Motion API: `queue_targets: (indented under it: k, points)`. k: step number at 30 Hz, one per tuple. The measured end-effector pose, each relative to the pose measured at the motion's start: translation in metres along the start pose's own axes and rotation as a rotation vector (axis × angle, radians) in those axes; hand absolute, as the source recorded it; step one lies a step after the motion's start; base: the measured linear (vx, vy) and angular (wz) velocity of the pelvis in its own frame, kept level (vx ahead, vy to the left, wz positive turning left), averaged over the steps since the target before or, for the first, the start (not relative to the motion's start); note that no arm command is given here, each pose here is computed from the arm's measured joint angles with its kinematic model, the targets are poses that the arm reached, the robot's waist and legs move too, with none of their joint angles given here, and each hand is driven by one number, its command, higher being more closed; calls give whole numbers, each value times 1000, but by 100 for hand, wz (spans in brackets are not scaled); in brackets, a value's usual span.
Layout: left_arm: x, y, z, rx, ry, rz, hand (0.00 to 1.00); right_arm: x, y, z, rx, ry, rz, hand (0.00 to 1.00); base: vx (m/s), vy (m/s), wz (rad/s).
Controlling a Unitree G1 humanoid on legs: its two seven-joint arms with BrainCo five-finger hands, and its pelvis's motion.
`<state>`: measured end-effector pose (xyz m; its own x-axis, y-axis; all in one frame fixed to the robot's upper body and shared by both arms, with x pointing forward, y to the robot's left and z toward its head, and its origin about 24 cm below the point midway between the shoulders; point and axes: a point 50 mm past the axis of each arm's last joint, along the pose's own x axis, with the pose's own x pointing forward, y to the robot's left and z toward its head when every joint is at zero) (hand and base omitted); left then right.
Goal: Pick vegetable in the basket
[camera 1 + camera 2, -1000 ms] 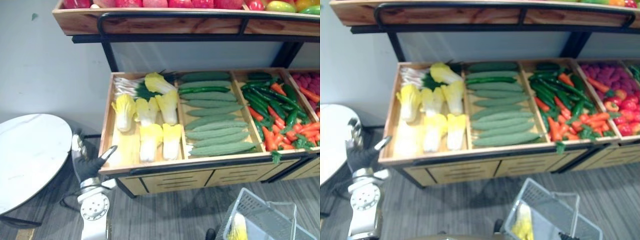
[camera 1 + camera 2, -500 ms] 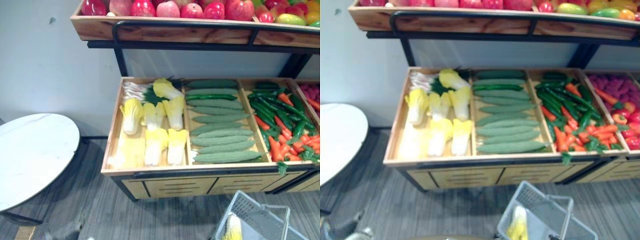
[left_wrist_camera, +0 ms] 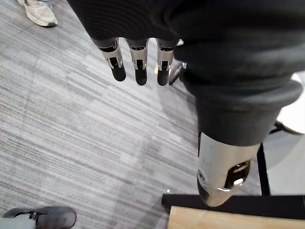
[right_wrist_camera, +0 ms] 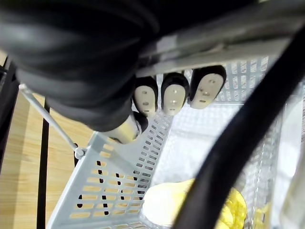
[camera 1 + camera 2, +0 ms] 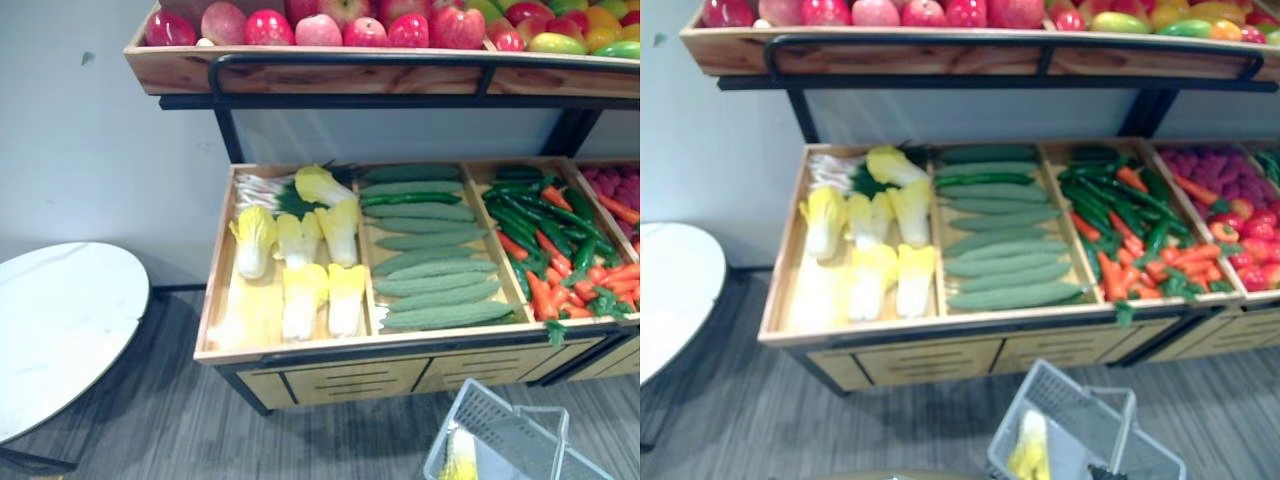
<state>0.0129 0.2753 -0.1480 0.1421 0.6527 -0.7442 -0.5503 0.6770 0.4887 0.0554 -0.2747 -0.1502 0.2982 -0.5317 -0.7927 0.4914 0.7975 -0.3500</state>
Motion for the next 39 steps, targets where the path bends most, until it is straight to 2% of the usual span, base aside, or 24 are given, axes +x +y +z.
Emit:
queue_targets:
  k: [6,7,22,30,34,37,39]
  points:
    - [-3,-15,-2,92,-7,-111,0,0,2,-2,-3,26,11,100,-22,-42,-3]
    - [-4,-24,3,127,-26,-149,0,2,1,2,-7,21,27,100,-4,-17,-4]
    - [-7,-33,2,166,-33,-212,0,1,11,5,-71,-2,74,100,-15,-14,6]
    - [-10,-45,5,235,-64,-273,0,2,8,12,-27,-27,73,100,-35,-4,-12]
    - [-9,-54,23,285,-126,-301,0,2,15,25,-16,-96,88,100,-35,92,-94]
    - [-6,-56,38,280,-163,-295,0,-1,44,58,-49,-205,171,100,-195,132,-207]
    - [-6,-59,49,289,-210,-302,0,2,39,76,-51,-257,146,100,-160,146,-169]
